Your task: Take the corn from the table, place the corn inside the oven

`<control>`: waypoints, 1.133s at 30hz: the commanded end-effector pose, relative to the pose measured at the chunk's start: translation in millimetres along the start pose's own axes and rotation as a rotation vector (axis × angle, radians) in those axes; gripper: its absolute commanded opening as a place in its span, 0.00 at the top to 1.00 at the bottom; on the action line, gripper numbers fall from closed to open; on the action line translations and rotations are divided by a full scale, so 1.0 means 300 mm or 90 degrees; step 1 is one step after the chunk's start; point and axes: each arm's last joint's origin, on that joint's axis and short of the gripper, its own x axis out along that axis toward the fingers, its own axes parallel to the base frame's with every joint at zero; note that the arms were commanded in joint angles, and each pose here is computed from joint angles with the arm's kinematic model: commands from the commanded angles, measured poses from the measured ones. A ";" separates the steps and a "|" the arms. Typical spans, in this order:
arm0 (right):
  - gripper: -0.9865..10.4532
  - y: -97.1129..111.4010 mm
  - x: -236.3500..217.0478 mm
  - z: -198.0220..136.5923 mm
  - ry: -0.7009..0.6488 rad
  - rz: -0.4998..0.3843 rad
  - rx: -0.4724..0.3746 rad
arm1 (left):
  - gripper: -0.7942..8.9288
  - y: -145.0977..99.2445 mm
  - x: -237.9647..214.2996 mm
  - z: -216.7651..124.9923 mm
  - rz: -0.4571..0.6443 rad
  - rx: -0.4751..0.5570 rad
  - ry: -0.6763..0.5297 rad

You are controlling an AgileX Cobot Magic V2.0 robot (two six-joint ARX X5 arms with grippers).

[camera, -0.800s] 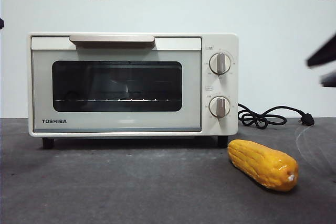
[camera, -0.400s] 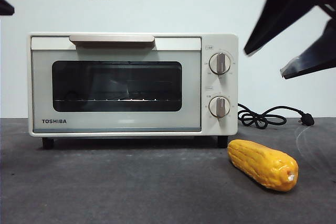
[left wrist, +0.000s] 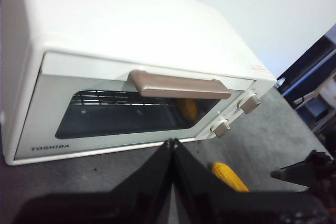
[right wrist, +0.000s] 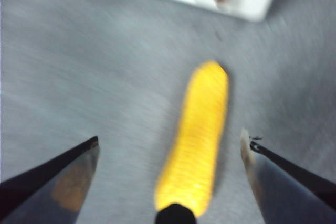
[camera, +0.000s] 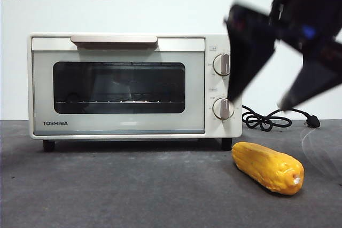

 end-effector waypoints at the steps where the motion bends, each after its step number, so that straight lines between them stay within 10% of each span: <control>1: 0.52 0.000 0.051 -0.008 0.038 -0.015 -0.006 | 0.92 -0.017 -0.003 0.032 0.001 0.040 0.009; 17: 0.54 -0.001 0.216 -0.048 0.142 -0.043 -0.012 | 0.92 -0.064 -0.020 0.122 -0.001 0.053 0.005; 25: 0.93 0.003 0.210 -0.029 0.142 -0.042 -0.012 | 0.92 -0.063 -0.018 0.123 -0.002 0.053 0.004; 34: 0.92 0.044 0.114 0.076 0.131 0.060 -0.020 | 0.92 -0.045 0.050 0.152 -0.006 0.049 0.016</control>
